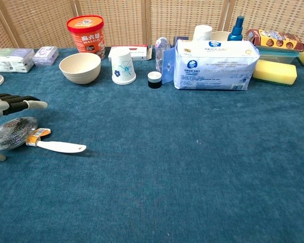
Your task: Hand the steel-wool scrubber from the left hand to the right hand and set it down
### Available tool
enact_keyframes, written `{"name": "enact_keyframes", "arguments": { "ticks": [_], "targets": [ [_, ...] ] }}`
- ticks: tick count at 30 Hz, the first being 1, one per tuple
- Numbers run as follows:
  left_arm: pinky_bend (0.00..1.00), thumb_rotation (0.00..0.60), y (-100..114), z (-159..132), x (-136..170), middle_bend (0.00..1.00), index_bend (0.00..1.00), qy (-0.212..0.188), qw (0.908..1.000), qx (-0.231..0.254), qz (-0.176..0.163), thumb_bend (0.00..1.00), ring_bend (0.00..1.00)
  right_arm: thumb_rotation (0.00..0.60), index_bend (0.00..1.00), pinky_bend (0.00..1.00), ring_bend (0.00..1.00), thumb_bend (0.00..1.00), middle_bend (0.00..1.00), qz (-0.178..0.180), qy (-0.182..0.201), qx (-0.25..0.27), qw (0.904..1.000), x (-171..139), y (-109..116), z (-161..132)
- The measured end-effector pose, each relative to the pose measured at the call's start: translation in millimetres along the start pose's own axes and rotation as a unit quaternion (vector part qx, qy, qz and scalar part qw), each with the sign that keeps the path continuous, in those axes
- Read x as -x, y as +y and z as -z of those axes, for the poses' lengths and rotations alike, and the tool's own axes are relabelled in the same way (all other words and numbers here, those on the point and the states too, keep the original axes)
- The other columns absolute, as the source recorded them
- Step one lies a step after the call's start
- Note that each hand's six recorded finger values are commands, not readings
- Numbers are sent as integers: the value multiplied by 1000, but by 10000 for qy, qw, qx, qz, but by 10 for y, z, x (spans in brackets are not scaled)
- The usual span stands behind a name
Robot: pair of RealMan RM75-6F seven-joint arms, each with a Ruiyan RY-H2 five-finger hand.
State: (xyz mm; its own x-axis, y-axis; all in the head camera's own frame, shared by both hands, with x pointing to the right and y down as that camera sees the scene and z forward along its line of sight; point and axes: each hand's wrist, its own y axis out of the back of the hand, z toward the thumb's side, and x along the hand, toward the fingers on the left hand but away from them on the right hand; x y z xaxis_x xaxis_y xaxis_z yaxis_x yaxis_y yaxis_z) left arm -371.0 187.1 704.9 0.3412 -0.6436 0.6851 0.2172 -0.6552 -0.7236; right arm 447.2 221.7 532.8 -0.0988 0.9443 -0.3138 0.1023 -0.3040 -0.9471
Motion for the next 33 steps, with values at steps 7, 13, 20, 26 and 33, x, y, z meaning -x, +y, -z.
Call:
{"name": "enact_keyframes", "arguments": {
  "ticks": [7,13,20,26,33],
  "targets": [
    [507,600,27,-15,-28,366,326,86,9999,-95,-78,0,367,600,0,0,0,0,0,-34,11,32,10000,3,-1,2],
    [538,600,42,-42,-23,424,377,106,9999,-63,-92,0,419,600,0,0,0,0,0,-47,12,33,10000,0,-3,3],
    [538,600,168,-33,29,431,385,100,9996,64,-273,0,422,600,0,0,0,0,0,-72,26,13,10000,-3,-15,-9],
    [538,600,338,-39,100,431,385,31,9984,342,-459,0,423,600,0,0,0,0,0,-142,58,-51,9999,-17,-45,-26],
    [538,600,576,-163,132,431,383,-212,9963,670,-496,0,423,600,0,0,0,0,0,-317,280,-209,9989,-35,-157,-147]
  ]
}}
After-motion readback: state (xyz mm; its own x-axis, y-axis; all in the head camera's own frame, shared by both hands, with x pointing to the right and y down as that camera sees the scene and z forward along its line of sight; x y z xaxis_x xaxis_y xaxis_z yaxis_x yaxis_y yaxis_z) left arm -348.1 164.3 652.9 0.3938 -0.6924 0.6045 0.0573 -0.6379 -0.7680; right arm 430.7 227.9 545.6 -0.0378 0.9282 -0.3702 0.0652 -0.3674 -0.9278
